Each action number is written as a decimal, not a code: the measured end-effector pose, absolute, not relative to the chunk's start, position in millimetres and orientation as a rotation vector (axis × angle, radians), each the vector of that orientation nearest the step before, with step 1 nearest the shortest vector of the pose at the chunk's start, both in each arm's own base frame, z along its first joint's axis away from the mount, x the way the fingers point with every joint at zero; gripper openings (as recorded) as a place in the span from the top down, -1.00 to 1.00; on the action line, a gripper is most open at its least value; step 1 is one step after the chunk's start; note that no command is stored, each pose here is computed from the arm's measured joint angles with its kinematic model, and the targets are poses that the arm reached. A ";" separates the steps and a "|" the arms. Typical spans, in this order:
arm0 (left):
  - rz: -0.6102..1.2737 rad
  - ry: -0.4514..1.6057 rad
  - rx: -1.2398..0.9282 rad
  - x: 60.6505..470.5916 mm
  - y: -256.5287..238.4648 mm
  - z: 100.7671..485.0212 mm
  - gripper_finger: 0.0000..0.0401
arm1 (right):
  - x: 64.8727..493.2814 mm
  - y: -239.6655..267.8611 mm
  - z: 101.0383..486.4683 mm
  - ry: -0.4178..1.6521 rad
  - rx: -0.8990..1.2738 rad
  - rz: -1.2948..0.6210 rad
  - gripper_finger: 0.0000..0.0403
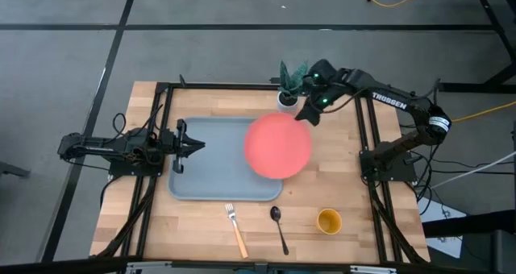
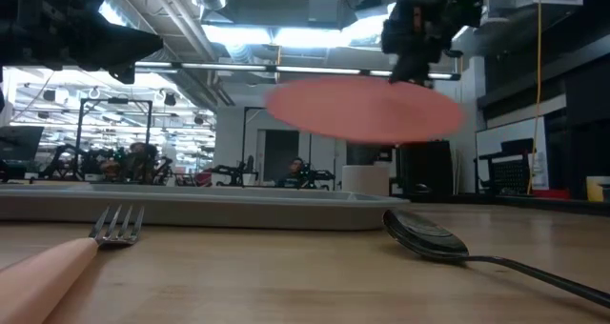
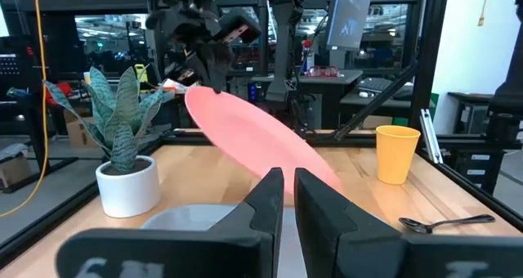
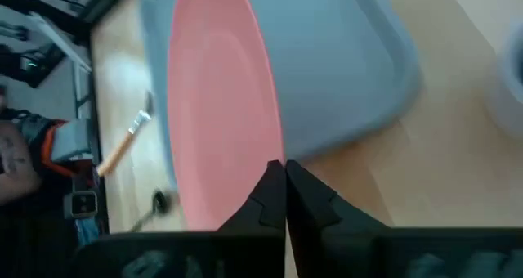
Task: Pick and place plate/cup/fork/spoon on tray
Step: Put the pink plate on the gray tray
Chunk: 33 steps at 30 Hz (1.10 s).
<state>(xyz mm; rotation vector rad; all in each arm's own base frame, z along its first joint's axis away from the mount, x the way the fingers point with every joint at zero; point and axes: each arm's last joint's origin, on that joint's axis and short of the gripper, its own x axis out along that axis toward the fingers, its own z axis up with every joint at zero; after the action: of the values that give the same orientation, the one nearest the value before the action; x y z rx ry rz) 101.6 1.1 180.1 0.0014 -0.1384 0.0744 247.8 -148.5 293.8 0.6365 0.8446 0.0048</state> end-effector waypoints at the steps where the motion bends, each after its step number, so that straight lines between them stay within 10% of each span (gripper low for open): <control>1: 0.074 -0.138 0.001 101.6 1.1 180.0 0.86 | 253.8 -146.4 293.2 0.829 0.618 0.020 1.00; 33: 0.074 -0.139 -0.002 101.6 1.1 180.2 0.86 | 444.4 -185.7 202.5 0.871 0.674 0.255 1.00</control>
<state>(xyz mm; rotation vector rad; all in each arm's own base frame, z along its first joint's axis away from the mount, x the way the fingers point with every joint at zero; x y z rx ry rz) 101.6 1.1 180.2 -0.0016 -0.1395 0.0739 444.4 -185.7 202.5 0.6741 0.8713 0.2553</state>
